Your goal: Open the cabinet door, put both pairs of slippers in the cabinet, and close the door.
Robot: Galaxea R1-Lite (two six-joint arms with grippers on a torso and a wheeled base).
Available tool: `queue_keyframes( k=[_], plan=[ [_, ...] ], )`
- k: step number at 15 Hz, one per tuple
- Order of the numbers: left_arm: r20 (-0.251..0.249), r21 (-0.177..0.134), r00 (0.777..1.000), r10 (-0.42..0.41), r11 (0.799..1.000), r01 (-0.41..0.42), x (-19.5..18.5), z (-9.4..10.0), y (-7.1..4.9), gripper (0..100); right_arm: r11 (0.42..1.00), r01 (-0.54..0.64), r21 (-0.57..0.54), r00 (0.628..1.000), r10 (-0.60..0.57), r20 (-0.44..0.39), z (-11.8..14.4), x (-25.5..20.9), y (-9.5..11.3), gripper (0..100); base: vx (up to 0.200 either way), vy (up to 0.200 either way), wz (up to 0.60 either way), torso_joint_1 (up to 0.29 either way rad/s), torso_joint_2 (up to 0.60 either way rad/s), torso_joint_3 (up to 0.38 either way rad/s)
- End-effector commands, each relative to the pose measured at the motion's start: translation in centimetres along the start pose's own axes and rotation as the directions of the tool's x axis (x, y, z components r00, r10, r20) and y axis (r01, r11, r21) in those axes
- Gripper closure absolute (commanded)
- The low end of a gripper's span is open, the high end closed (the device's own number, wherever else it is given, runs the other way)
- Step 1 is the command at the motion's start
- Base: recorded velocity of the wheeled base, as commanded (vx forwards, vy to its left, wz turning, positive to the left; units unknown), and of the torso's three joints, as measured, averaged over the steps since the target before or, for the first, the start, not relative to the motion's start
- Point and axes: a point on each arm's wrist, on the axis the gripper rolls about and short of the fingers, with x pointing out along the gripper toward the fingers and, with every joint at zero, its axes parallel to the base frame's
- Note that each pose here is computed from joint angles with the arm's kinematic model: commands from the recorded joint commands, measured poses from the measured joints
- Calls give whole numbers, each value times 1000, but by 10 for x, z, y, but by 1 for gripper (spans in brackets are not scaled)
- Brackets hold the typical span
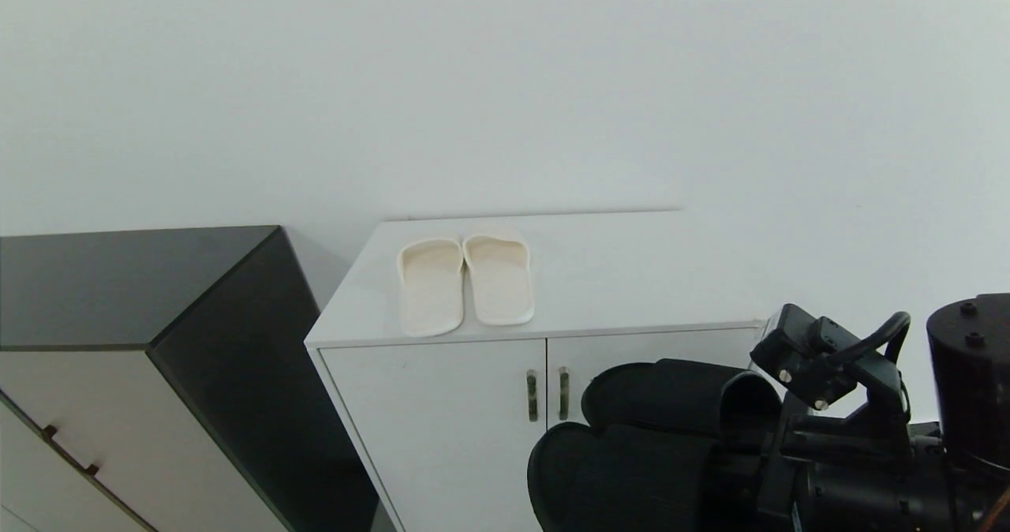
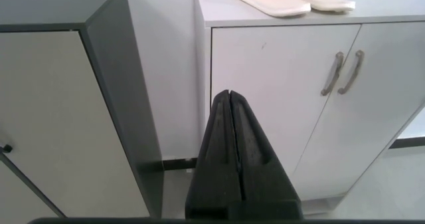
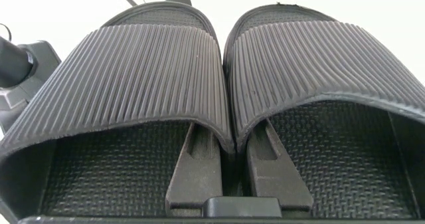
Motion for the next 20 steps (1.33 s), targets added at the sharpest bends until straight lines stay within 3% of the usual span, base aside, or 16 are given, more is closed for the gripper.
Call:
queue_keyframes(
  k=[1, 3, 4, 11, 13, 16, 20],
  plan=[
    [-1, 1, 1000, 0, 1000, 0, 0, 0, 0, 100, 1000, -7, -5, 1000, 7, -11, -2, 4, 1, 100, 0, 0, 0, -119, 310, 178],
    [-1, 3, 1000, -1, 1000, 1, 0, 0, 0, 100, 1000, -6, -10, 1000, 6, 11, -5, 4, 1, 100, 0, 0, 0, -185, 456, 261],
    [-1, 0, 1000, -4, 1000, 4, 0, 0, 0, 0, 1000, -5, -23, 1000, 6, 31, -4, 3, 1, 100, 0, 0, 0, -207, 520, 305],
    [-1, 9, 1000, -1, 1000, 1, 0, 0, 0, 0, 998, -22, -66, 1000, 23, 20, -12, 0, 3, 100, 0, 0, 0, -207, 517, 315],
    [1, 6, 997, 72, 997, -72, 0, 0, 2, 0, 993, -19, -119, 999, 24, 46, -12, -9, 4, 100, 0, 0, 0, -176, 498, 320],
    [-2, 40, 1000, 20, 999, -20, 0, 0, 0, 0, 993, -36, -110, 998, 41, 39, -16, -9, 5, 100, 0, 0, 0, -167, 491, 321],
    [-1, 49, 1000, 19, 999, -19, 0, 0, 0, 0, 993, -63, -96, 998, 65, 17, -19, -5, 5, 100, 0, 0, 0, -137, 464, 328]
  ],
)
